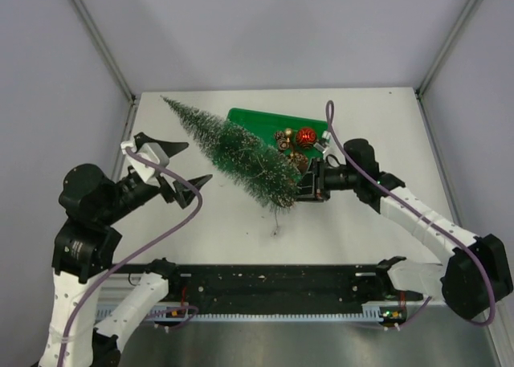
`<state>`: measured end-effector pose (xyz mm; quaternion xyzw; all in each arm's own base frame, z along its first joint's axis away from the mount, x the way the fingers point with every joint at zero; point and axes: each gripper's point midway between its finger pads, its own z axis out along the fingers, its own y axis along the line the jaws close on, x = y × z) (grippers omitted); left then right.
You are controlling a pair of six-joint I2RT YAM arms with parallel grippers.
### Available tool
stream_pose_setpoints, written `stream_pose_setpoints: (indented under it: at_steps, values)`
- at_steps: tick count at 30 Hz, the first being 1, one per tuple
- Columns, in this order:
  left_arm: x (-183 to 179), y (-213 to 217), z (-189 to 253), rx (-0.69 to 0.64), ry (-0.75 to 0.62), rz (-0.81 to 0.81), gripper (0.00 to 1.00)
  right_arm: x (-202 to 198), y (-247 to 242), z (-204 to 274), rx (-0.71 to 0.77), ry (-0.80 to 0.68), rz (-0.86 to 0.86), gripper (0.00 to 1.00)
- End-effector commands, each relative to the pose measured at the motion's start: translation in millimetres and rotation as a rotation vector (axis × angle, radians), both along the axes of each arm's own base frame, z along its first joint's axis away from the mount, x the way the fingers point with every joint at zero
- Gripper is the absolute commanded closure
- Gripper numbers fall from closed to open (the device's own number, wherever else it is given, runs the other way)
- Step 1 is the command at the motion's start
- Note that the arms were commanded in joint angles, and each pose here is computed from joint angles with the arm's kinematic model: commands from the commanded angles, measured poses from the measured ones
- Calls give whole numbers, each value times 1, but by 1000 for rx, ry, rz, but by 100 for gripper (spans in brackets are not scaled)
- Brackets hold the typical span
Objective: Decorate the small christmas tree
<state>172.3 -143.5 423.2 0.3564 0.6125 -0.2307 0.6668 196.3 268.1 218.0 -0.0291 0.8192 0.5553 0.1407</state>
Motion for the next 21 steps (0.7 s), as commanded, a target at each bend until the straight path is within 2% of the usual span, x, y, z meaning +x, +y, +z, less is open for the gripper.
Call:
stream_pose_setpoints:
  at_steps: [1,7,13,21]
  values:
    - [-12,-9,30,44,-111,-105,15,-8,5,8,104,-39,124,100]
    - [-7,-18,26,83,-65,-170,18,-14,7,-15,129,-5,180,100]
    - [8,-18,4,94,0,-158,19,-13,10,-31,133,28,199,100]
    - [18,-19,-3,-25,102,-181,19,-16,30,-36,150,42,244,100]
